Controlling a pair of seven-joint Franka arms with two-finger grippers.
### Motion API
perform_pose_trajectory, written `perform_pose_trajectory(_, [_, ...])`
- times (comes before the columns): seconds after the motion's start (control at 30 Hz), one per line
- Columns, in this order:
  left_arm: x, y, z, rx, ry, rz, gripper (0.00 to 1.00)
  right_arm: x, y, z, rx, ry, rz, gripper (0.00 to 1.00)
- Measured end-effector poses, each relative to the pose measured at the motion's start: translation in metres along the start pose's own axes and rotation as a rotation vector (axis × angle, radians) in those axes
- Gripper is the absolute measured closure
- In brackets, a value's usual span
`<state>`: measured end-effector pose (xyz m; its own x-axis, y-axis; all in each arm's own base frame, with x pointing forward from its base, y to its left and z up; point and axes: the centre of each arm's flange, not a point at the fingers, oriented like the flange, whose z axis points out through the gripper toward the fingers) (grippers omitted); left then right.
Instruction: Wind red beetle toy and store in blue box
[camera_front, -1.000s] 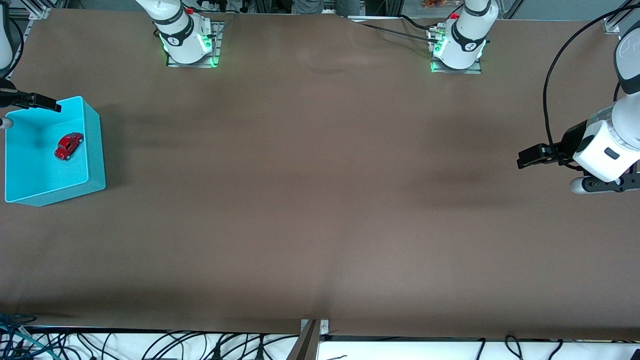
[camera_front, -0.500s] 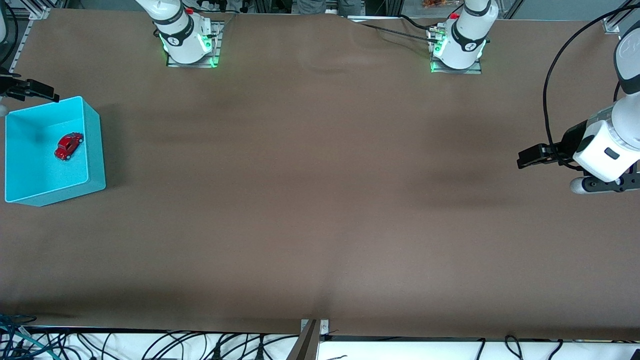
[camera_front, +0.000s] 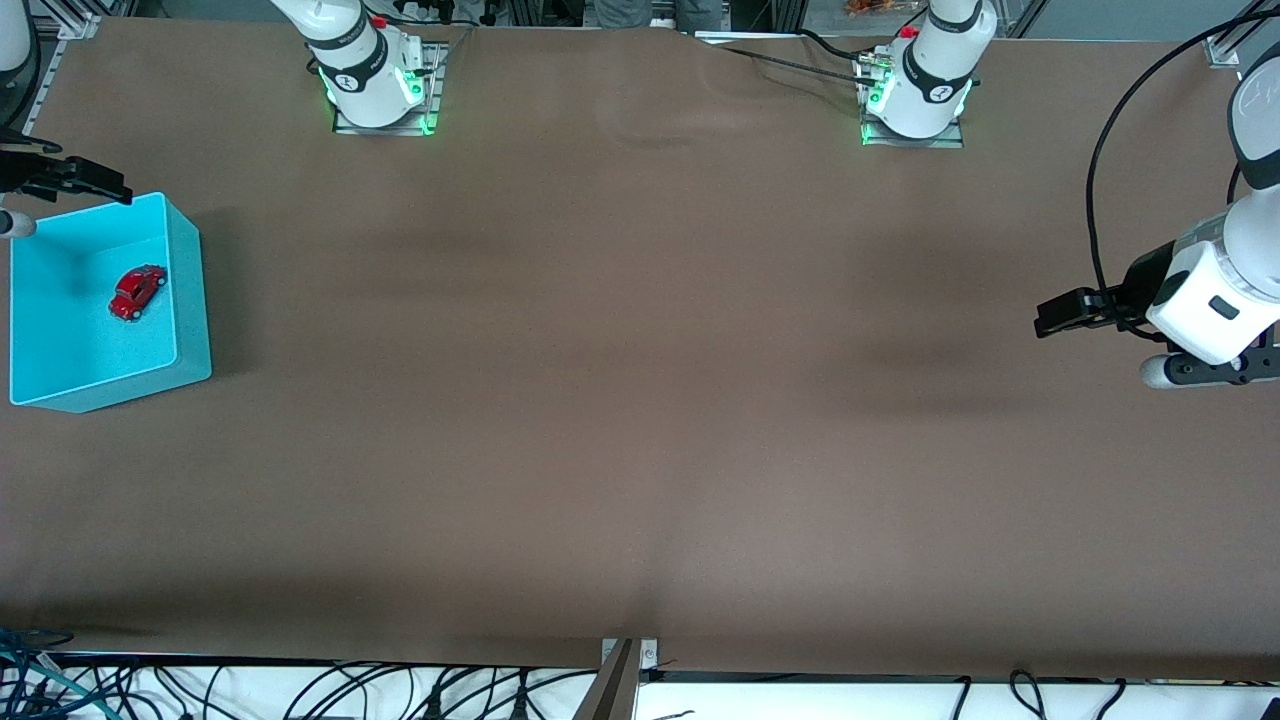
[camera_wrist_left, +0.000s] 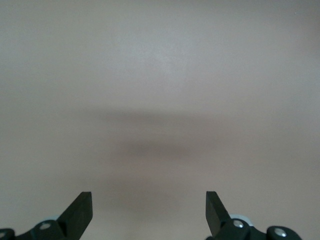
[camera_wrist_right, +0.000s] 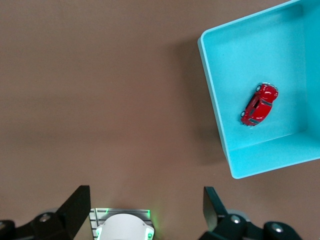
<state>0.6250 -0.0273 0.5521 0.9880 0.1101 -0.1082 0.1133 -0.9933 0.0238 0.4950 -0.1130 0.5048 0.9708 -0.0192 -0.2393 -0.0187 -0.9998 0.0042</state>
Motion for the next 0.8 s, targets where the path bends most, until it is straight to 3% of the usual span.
perform_pose_trajectory(0.33, [0.0,0.0,0.0,0.0,0.0,0.0,0.0,0.032,-0.058,-0.004,0.013,0.002,0.045,0.0])
perform_pose_trajectory(0.63, [0.0,0.0,0.0,0.0,0.0,0.0,0.0,0.05,-0.105,-0.021,0.012,0.036,0.092,0.0])
perform_pose_trajectory(0.8, [0.0,0.0,0.0,0.0,0.0,0.0,0.0,0.054,-0.119,-0.031,0.039,0.054,0.11,0.0])
